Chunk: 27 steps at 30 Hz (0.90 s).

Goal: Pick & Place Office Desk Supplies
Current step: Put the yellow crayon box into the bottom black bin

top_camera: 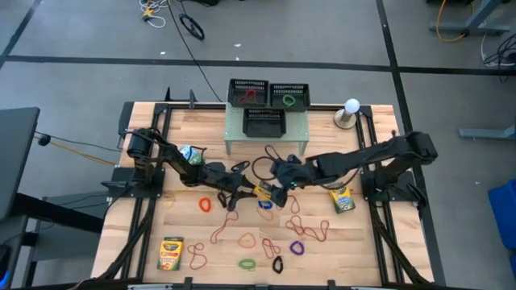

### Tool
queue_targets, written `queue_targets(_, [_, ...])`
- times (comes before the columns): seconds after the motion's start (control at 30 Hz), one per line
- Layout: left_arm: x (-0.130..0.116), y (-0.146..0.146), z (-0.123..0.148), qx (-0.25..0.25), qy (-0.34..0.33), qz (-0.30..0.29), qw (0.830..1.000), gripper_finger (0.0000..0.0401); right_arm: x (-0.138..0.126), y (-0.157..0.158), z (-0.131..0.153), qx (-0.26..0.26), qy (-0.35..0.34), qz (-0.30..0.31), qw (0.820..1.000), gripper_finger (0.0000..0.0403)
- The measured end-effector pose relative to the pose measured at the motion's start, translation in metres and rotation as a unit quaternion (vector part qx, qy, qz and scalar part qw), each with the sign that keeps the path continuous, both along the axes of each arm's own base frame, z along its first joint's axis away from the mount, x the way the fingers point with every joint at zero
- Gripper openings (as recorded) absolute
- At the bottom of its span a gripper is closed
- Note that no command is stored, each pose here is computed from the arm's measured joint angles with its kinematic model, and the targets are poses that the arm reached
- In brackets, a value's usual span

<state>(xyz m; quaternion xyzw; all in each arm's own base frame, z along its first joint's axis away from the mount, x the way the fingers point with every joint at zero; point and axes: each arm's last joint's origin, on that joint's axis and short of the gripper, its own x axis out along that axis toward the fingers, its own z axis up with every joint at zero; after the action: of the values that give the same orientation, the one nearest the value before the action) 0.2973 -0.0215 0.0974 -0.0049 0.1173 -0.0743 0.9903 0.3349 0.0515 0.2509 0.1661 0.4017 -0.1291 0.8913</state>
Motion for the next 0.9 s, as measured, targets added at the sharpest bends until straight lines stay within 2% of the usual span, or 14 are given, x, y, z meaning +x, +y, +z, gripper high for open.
queue_targets(0.3, [0.000,0.000,0.000,-0.003,-0.002,0.005,1.000,0.0121,0.018,0.004,-0.034,0.048,0.041,0.022,0.998,0.0262])
queue_targets(0.57, [0.000,0.000,0.001,0.002,-0.004,-0.003,1.000,0.0123,0.018,0.008,-0.032,0.061,0.027,0.024,0.997,0.0155])
queue_targets(0.73, [-0.001,0.000,0.002,-0.017,-0.002,0.003,1.000,0.0146,0.018,0.010,-0.032,0.064,0.026,0.024,0.997,0.0101])
queue_targets(0.9, [-0.018,0.007,0.017,-0.019,-0.020,0.034,0.999,0.0190,0.018,0.009,-0.018,0.073,0.008,0.009,0.997,0.0105])
